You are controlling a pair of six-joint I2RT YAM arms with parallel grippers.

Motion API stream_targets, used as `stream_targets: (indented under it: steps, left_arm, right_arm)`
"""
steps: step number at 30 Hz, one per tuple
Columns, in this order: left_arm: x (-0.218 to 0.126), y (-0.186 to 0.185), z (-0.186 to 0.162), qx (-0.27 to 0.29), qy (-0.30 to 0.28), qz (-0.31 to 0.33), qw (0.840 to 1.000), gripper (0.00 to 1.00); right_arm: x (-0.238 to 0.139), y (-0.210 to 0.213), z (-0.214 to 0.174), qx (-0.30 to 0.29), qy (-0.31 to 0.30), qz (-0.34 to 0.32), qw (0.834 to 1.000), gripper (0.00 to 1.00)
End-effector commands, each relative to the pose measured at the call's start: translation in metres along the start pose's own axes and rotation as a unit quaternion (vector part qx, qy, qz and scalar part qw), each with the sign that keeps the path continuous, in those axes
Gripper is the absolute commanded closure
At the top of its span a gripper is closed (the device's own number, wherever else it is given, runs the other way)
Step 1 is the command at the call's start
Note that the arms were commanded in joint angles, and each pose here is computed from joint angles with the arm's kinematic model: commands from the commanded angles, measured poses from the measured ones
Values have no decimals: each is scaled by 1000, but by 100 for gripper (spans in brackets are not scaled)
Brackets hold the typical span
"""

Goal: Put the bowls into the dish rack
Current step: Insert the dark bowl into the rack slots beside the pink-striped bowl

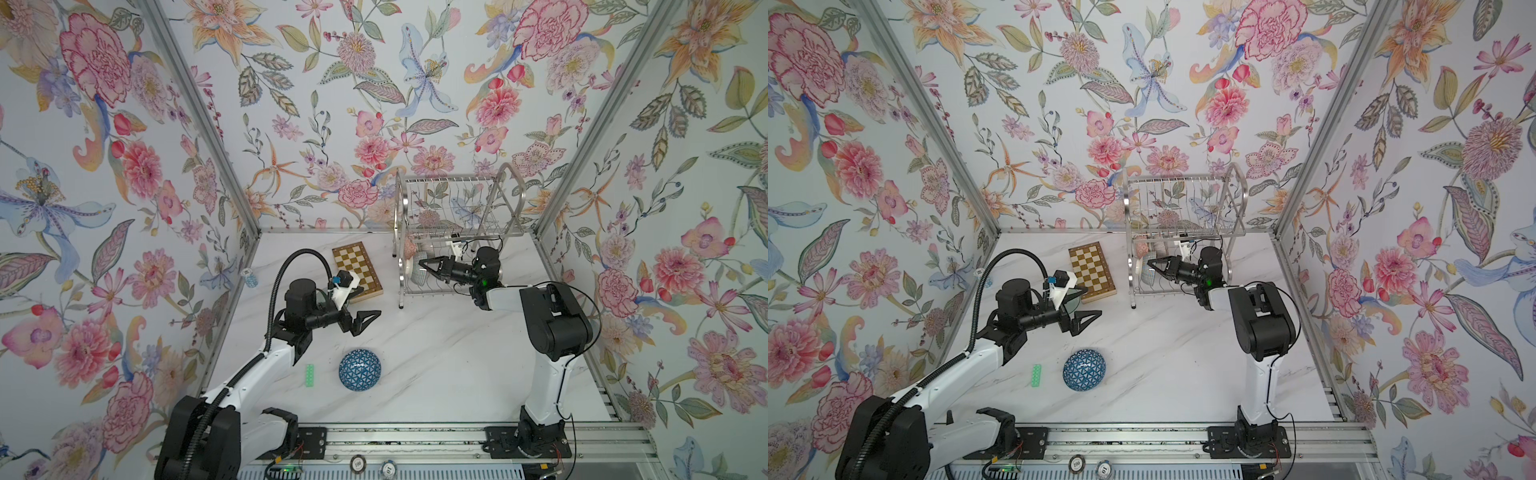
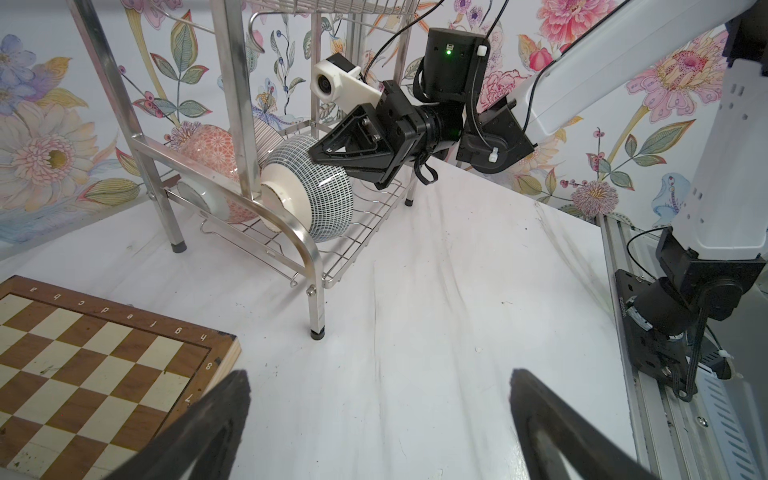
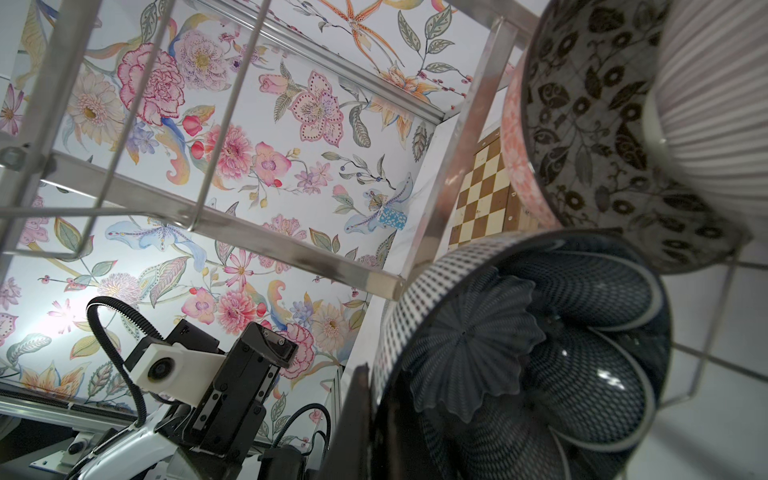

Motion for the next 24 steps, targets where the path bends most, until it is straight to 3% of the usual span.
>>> stream_targets:
  steps: [1,24]
  left_arm:
    - [0,4,-3,-1,-1,12,1000,1]
    - [3,7,-5,-7,5,13,1000,1]
  right_arm:
    - [6,13,8,-30,3,23,999,100]
    - [15,-3,-3,-4,14,16,1000,100]
Point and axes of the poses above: each gripper's point midway between its finger pads, its own x axis out along the fingers, its own y axis along the line the jaws close on, z = x × y, the point moved 9 cm from there along -x, back along the fingers, and after that the axes turned 7 degrees about x, right-handed, at the moved point
